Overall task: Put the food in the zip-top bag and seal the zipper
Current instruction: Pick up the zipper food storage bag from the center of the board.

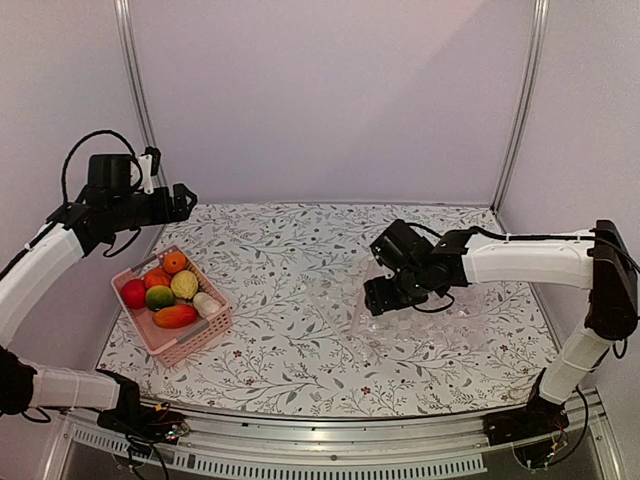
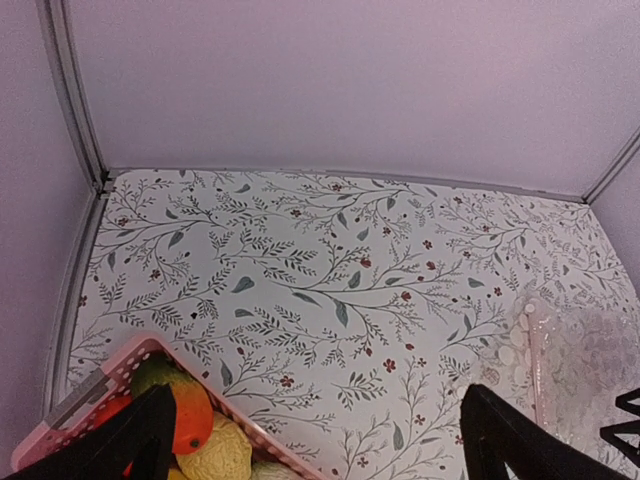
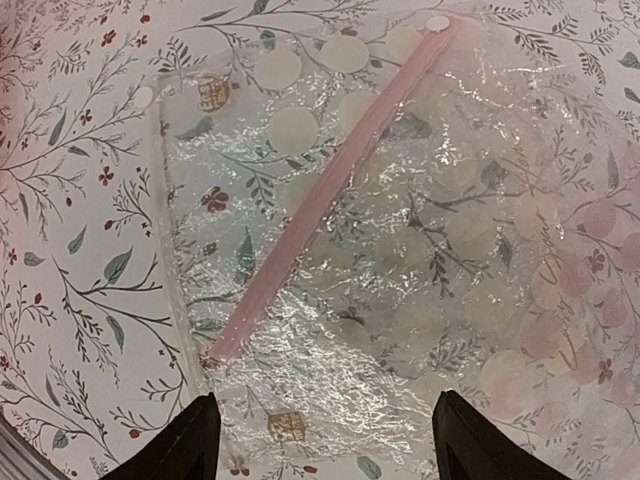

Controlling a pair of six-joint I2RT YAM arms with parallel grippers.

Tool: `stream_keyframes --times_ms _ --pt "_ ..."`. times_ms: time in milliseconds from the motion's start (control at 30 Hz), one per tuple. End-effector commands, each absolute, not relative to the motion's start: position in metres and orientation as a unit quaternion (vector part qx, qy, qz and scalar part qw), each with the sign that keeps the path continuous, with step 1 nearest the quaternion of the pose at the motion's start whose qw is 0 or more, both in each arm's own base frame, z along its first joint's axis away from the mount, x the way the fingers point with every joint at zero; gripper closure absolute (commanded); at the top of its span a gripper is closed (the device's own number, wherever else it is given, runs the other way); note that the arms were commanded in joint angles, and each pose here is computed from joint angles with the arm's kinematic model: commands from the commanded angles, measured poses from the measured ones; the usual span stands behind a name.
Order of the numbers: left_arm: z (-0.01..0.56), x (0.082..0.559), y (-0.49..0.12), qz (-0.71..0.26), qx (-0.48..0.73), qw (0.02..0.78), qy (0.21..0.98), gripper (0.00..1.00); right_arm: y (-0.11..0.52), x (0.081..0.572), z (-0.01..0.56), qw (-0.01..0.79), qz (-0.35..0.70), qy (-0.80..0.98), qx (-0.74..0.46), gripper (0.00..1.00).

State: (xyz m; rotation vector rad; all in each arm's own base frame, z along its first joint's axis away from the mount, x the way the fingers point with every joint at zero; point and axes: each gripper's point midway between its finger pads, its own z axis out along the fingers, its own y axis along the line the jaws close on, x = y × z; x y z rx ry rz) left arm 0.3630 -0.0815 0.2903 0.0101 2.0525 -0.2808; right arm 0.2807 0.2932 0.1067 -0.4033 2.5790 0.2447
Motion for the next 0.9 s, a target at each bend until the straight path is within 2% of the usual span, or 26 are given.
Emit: stream_keyframes --times_ms 0,100,267,633,867 --pt "0.288 0.360 -0.083 -0.117 0.002 0.508 0.853 0.01 0.324 0.274 0.091 0.245 0.093 0.953 -0.155 0.28" --pt "0.286 0.361 -0.084 -0.118 0.001 0.505 0.855 0.01 0.336 0.270 0.078 0.235 0.087 0.954 -0.165 0.30" --pt "0.286 0.361 -0.084 -0.119 0.001 0.504 0.855 0.01 0.345 0.269 0.053 0.211 0.073 0.960 -0.170 0.40" --pt "0.278 0.363 -0.085 -0.118 -0.001 0.493 0.862 0.01 0.356 0.266 0.021 0.184 0.057 0.965 -0.177 0.43" --pt "0.276 0.364 -0.084 -0.115 -0.002 0.490 0.864 0.00 0.338 0.269 0.010 0.185 0.000 0.969 -0.165 0.43"
